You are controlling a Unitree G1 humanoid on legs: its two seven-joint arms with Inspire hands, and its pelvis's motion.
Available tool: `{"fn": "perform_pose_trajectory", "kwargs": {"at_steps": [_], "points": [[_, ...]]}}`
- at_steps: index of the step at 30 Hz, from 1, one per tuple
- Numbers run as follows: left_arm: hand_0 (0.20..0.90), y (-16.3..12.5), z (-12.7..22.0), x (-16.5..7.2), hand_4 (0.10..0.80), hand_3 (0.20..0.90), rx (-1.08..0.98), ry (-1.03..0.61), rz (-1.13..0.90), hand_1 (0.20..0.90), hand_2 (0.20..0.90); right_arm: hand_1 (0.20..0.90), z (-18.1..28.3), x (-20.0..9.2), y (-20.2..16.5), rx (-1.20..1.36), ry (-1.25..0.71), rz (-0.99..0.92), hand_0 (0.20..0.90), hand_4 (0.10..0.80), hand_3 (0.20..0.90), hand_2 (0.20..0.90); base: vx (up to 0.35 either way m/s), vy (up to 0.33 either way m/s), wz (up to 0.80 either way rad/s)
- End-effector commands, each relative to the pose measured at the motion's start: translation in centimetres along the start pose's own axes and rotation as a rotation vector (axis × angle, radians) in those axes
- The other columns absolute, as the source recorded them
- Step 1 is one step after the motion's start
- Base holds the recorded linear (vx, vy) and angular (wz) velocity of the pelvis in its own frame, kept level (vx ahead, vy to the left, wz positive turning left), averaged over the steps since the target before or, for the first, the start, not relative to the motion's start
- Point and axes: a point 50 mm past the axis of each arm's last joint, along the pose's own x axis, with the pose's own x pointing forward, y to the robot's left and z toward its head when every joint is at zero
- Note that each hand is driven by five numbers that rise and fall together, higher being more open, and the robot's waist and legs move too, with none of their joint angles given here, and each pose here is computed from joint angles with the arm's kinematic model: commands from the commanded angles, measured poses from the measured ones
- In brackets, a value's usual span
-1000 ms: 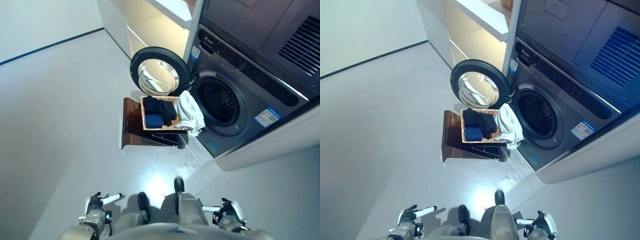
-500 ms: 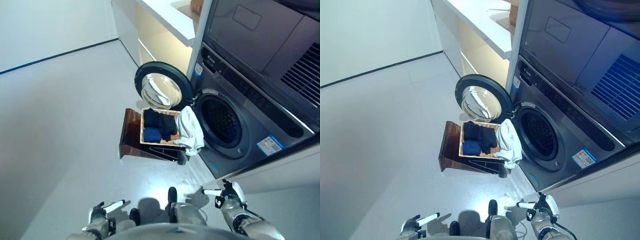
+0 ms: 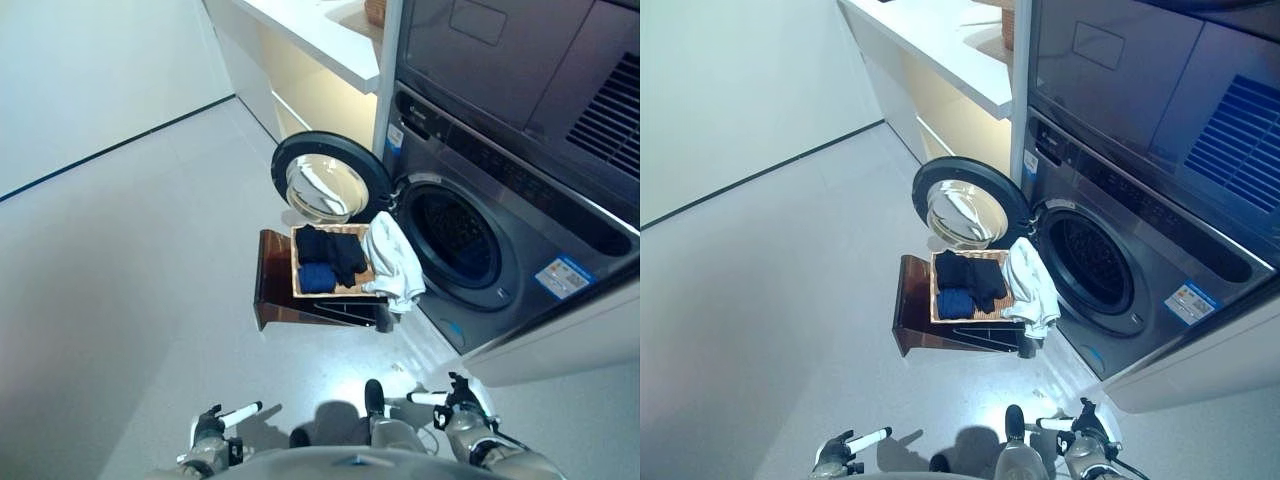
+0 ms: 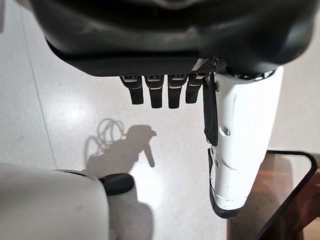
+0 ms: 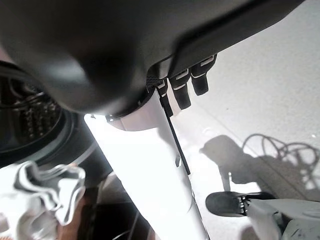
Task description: Pick up the clothes and place them into the washing machine
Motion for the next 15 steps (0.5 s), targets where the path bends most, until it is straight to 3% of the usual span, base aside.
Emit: {"fn": "perform_pose_trajectory", "kwargs": {"at_steps": [1,10,15], "points": [[0.9,1.5,2.3,0.5,0.8,0.9,0.019,-0.06,0.056,0.9,0.9,0.9,4.0,0.7,-1.4,0.003,-0.118,-0.056,0.9,0.8,0.9,0.9,-0.025,-0.092,-0.32],[0.9,2.3,3.2,0.7,0.8,0.9,-0.029,-0.069,0.081,0.9,0.9,0.9,8.0,0.4,-1.0,-0.109,-0.293,-0.045,0.9,0.8,0.9,0.9,0.022,-0.236,-0.11],[0.9,2.0,1.8,0.5,0.8,0.9,-0.069,-0.028,0.084,0.9,0.9,0.9,10.4,0.3,-1.7,-0.142,-0.373,-0.066,0.9,0.8,0.9,0.9,0.181,0.014,-0.23]]}}
